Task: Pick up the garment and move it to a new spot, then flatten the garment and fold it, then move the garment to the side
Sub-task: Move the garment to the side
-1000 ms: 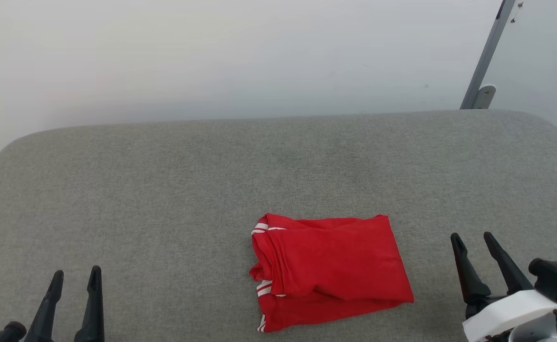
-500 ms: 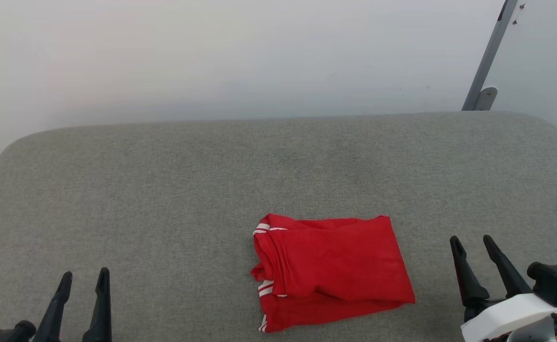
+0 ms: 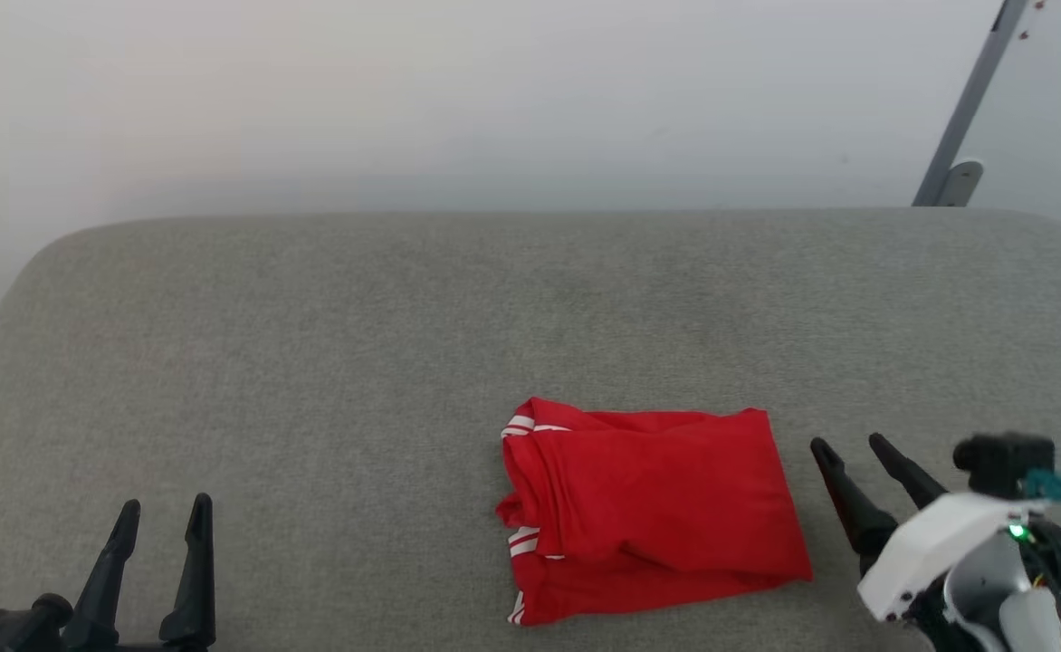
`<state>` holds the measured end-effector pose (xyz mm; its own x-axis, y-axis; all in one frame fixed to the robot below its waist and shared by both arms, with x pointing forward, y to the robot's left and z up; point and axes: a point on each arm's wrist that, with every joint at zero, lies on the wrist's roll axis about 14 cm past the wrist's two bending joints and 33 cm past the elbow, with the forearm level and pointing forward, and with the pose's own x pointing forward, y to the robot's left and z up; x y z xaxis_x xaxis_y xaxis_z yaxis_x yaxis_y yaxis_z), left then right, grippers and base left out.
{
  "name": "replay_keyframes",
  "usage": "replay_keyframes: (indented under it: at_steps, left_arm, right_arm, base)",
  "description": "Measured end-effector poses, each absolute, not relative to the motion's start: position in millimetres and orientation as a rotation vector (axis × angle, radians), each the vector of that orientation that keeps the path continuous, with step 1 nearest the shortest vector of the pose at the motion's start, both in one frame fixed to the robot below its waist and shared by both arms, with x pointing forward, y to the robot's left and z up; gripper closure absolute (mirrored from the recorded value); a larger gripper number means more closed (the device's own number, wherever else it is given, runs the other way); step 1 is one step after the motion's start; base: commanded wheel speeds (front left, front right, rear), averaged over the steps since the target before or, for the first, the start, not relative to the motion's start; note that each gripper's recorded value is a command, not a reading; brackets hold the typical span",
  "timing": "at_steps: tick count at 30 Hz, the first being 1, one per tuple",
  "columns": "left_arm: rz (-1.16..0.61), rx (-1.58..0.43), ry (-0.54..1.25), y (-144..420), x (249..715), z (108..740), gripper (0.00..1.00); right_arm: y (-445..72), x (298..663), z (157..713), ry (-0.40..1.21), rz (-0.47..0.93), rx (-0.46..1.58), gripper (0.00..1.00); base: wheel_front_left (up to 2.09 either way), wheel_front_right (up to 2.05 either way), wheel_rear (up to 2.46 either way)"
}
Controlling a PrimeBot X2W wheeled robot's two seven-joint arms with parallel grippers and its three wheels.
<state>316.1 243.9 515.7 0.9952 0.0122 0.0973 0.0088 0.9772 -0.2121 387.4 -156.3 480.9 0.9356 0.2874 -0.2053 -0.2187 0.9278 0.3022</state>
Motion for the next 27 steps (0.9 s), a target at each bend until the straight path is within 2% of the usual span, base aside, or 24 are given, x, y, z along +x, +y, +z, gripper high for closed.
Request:
replay_keyframes:
  at_steps: [13,21,26,27]
  left_arm:
    - [0.037,-0.245,-0.057,249,332,503,0.0]
    - [0.061,-0.259,-0.033,254,342,495,0.0]
    - [0.069,-0.262,-0.022,256,346,491,0.0]
    - [0.07,-0.264,-0.02,256,346,490,0.0]
  right_arm:
    - [-143,412,427,0.749,0.381,0.144,0.0]
    - [-118,398,383,1.085,0.476,0.085,0.0]
    - [-110,394,370,1.229,0.516,0.029,0.0]
    - [-107,394,370,1.241,0.528,0.007,0.36]
  base:
    - [0.0,0.0,0.0]
    - [0.0,0.0,0.0]
    - [0.0,0.0,0.0]
    - [0.0,0.0,0.0]
